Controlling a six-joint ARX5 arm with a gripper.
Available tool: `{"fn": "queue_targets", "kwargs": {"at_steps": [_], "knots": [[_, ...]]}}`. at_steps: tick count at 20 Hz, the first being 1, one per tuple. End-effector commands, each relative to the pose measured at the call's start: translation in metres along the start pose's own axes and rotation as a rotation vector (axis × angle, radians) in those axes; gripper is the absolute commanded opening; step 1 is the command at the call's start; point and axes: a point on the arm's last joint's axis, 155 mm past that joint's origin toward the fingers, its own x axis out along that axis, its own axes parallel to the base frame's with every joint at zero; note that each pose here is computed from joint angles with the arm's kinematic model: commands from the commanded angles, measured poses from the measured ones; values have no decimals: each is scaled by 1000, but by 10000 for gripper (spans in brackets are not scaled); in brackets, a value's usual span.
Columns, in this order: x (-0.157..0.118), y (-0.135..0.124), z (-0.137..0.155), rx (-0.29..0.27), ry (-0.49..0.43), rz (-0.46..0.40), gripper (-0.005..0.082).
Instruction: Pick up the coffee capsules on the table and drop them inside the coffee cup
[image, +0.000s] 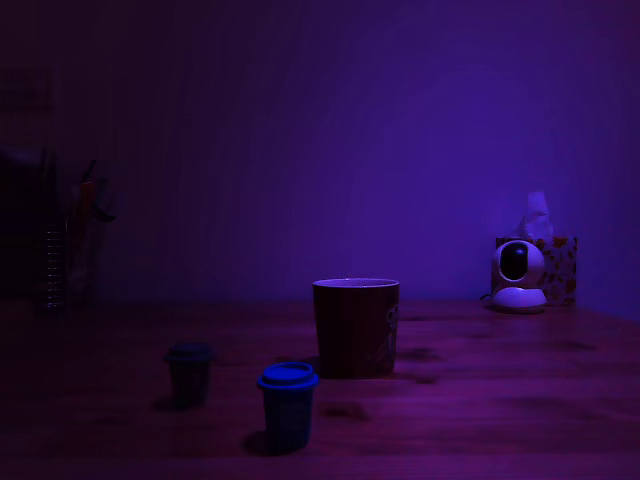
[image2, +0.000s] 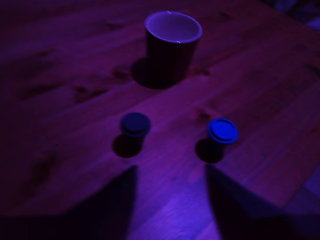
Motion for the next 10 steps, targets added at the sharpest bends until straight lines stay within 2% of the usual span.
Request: {"fn": "queue_targets", "kwargs": {"at_steps": [1, 3, 5, 8, 10], "knots": [[3, 0, -6, -3, 6, -5, 444], [5, 1, -9, 8, 21, -4, 443], [10, 2, -15, 130, 50, -7, 443], [20, 6, -24, 171, 96, -11, 443], [29, 9, -19, 185, 82, -9, 443]]}}
